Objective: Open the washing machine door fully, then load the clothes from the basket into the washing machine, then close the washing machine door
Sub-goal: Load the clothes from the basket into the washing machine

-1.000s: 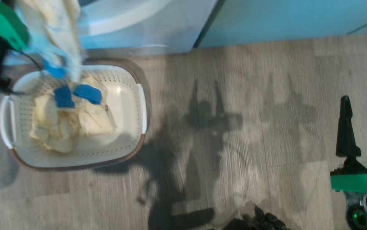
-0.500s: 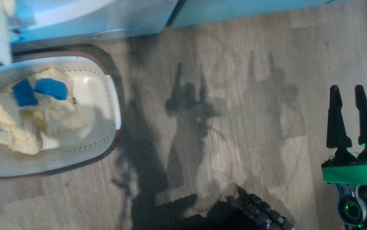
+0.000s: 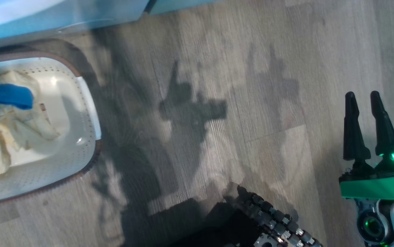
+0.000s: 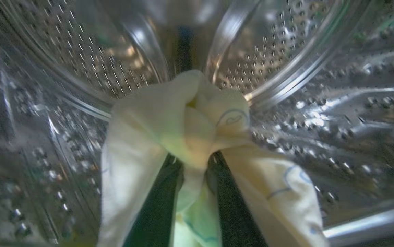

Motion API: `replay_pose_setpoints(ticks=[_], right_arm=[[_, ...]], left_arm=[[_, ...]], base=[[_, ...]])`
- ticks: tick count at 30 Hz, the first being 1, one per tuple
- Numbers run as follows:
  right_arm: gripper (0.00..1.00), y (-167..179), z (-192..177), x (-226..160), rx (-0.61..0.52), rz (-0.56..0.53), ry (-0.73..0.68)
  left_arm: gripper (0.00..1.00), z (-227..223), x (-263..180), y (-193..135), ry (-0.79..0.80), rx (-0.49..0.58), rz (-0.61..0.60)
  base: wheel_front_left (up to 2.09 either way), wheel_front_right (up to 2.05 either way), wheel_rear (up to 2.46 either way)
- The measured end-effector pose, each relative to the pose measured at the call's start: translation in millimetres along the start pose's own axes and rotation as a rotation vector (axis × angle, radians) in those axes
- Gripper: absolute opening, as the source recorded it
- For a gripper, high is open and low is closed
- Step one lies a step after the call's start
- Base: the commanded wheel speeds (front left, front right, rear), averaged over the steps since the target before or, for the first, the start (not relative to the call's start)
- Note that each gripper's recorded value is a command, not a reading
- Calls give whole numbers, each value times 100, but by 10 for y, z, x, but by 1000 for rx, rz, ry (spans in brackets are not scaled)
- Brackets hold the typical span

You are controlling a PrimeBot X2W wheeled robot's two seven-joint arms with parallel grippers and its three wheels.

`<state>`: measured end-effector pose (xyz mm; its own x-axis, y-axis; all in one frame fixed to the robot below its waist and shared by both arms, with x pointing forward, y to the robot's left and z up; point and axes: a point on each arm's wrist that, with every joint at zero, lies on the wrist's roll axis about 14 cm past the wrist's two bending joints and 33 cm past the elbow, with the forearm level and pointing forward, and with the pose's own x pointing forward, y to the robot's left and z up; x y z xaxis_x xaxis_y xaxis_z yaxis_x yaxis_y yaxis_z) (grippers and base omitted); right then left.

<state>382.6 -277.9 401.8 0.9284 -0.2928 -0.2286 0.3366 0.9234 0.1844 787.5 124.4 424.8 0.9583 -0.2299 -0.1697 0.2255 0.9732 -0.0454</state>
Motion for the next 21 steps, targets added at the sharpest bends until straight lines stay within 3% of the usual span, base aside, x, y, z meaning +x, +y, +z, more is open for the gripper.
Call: replay_pose_setpoints(ticks=[7, 12, 15, 21], right_arm=[[100, -38, -45, -11, -12, -16, 17], [100, -40, -85, 22, -13, -18, 27], [100, -13, -100, 52, -11, -9, 28], [100, -2, -134, 59, 5, -8, 35]], left_arm=[[0, 318, 97, -27, -245, 88, 10], [0, 826, 104, -62, -482, 157, 14], [0, 703, 163, -24, -426, 163, 22], [0, 52, 285, 58, -123, 94, 17]], base=[[0, 0, 0], [0, 0, 0], [0, 0, 0], [0, 0, 0]])
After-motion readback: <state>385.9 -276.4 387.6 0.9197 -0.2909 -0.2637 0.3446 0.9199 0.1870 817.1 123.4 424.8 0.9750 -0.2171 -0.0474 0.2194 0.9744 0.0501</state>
